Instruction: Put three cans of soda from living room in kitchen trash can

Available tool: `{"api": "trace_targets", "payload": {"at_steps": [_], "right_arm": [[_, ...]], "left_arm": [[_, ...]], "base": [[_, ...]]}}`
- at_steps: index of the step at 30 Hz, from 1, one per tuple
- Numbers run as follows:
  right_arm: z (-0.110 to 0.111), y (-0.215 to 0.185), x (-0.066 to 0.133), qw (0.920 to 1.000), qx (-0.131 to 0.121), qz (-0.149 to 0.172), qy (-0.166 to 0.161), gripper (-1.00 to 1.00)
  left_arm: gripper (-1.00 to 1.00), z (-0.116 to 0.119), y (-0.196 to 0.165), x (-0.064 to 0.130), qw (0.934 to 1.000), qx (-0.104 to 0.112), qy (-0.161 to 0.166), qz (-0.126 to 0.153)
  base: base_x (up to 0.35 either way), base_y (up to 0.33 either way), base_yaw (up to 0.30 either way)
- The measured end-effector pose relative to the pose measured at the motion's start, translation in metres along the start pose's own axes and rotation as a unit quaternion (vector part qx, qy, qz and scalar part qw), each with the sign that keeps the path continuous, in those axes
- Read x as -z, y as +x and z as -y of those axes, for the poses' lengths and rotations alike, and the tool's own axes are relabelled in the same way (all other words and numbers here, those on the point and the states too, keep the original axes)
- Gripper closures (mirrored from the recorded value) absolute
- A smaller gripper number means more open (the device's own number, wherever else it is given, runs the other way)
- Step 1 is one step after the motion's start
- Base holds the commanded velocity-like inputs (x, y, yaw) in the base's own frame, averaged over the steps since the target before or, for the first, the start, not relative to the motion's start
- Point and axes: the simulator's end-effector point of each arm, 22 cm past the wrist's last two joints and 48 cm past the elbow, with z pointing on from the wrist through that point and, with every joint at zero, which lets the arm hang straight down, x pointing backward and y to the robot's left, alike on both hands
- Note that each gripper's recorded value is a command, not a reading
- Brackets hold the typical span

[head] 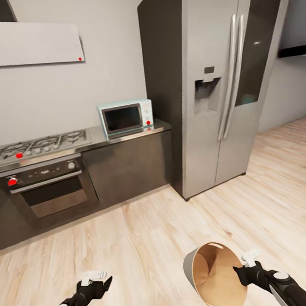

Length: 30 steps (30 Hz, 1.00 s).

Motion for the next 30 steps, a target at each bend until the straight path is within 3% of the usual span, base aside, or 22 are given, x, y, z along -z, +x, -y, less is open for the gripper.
{"api": "trace_targets", "payload": {"at_steps": [22, 30], "right_arm": [[0.009, 0.023, 0.006, 0.9999, -0.001, -0.017, 0.004, 1.0], [0.007, 0.032, 0.008, 0.9998, -0.002, -0.022, 0.002, 1.0]], "left_arm": [[-1.0, -0.001, 0.001, 0.0, 1.0, 0.0, -0.001, -0.001], [-1.0, -0.001, 0.001, 0.0, 1.0, 0.001, -0.002, -0.002]], "base": [[0.0, 0.0, -0.248], [0.0, 0.0, -0.138]]}}
